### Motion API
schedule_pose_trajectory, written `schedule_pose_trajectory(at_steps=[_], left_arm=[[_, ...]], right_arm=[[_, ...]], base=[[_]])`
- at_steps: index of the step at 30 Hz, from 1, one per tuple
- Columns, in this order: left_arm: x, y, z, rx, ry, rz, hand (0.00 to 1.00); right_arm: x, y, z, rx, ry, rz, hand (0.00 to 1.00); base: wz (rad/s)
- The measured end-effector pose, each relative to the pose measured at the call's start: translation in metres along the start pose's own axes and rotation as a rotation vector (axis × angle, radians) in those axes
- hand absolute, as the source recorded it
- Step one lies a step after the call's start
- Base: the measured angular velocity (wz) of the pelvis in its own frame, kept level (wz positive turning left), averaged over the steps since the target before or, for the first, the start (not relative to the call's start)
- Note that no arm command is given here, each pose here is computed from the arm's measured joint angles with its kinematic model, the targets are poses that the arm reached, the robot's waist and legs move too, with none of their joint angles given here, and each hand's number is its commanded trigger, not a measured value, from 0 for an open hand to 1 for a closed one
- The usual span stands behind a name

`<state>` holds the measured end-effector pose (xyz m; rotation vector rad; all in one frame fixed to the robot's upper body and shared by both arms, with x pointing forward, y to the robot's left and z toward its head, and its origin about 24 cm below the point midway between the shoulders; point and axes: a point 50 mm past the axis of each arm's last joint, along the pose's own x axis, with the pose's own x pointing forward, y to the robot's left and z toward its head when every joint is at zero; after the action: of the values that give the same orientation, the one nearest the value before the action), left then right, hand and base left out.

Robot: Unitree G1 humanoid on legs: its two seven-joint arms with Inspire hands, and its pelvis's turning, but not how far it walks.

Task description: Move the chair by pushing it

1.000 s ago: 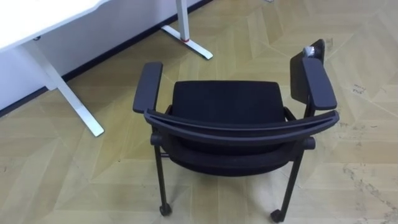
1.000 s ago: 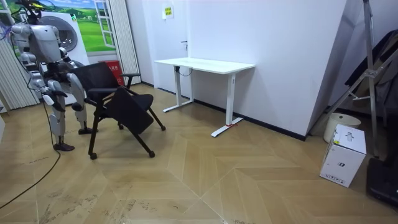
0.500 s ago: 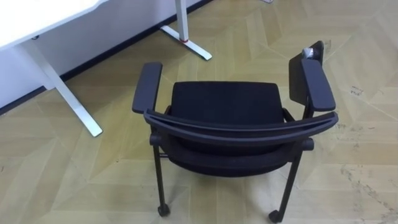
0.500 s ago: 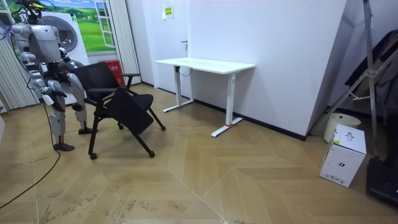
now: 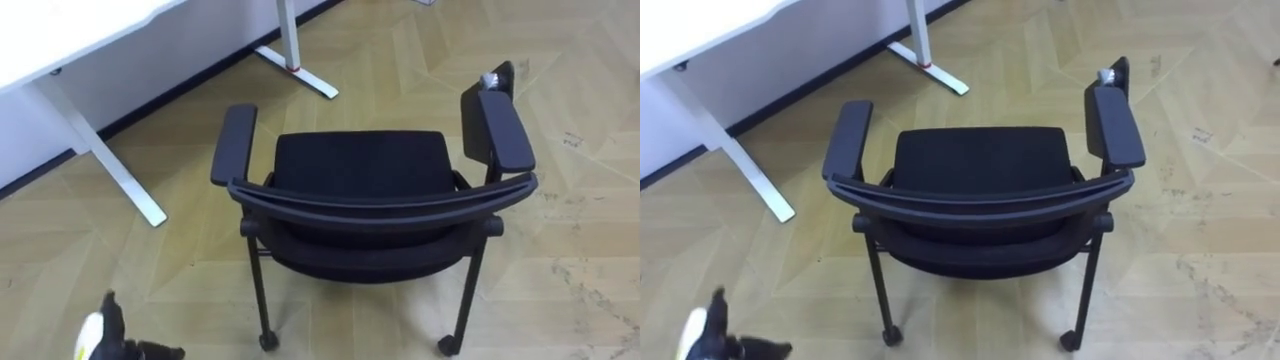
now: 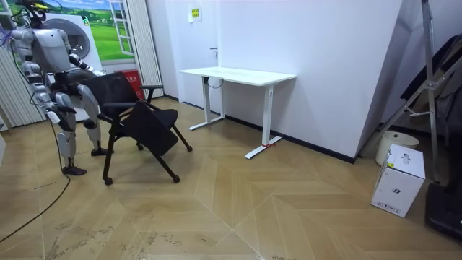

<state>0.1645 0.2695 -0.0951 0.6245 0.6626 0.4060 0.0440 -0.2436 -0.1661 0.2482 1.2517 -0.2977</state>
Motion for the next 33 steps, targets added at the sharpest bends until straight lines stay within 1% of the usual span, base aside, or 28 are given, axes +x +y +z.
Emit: schedule_pose_trajectory(at_steps=[2,3,5,6,10,12,14,16,20,24,27,33], left_arm=[[0.003,0.008,0.022,0.071,-0.118,0.045,0.0],[0.003,0.01,0.028,0.085,-0.149,0.056,0.0],[0.003,0.013,0.049,0.133,-0.254,0.086,0.0],[0.002,0.013,0.052,0.147,-0.272,0.089,0.0],[-0.004,0.004,0.073,0.272,-0.394,0.082,0.0],[-0.008,0.006,0.087,0.306,-0.465,0.108,0.0],[-0.015,0.012,0.107,0.324,-0.562,0.156,0.0],[-0.018,0.012,0.115,0.336,-0.605,0.168,0.0],[-0.026,-0.001,0.123,0.374,-0.664,0.135,0.0],[-0.029,-0.005,0.126,0.399,-0.689,0.122,0.0],[-0.031,-0.009,0.128,0.449,-0.704,0.116,0.0],[-0.039,-0.025,0.133,0.574,-0.776,0.083,0.0]], right_arm=[[0.0,0.0,0.002,0.001,-0.007,0.001,0.0],[0.0,0.0,0.002,0.004,-0.007,0.002,0.0],[0.0,0.0,0.001,0.01,-0.005,0.004,0.0],[0.0,-0.001,0.001,0.011,-0.004,0.004,0.0],[0.0,0.0,-0.002,0.036,0.006,0.004,0.0],[0.0,0.0,-0.002,0.044,0.009,0.008,0.0],[0.001,0.003,0.003,0.04,0.001,0.023,0.0],[0.001,0.004,0.003,0.038,0.003,0.032,0.0],[0.001,0.004,0.001,0.036,0.006,0.032,0.0],[0.001,0.005,0.002,0.021,0.008,0.044,0.0],[0.002,0.006,0.003,0.004,0.009,0.046,0.0],[0.002,0.007,0.004,-0.006,0.006,0.038,0.0]], base=[[0.0],[0.0],[0.0],[-0.03],[-0.02],[0.0],[0.0],[0.0],[0.0],[0.0],[0.0],[0.0]])
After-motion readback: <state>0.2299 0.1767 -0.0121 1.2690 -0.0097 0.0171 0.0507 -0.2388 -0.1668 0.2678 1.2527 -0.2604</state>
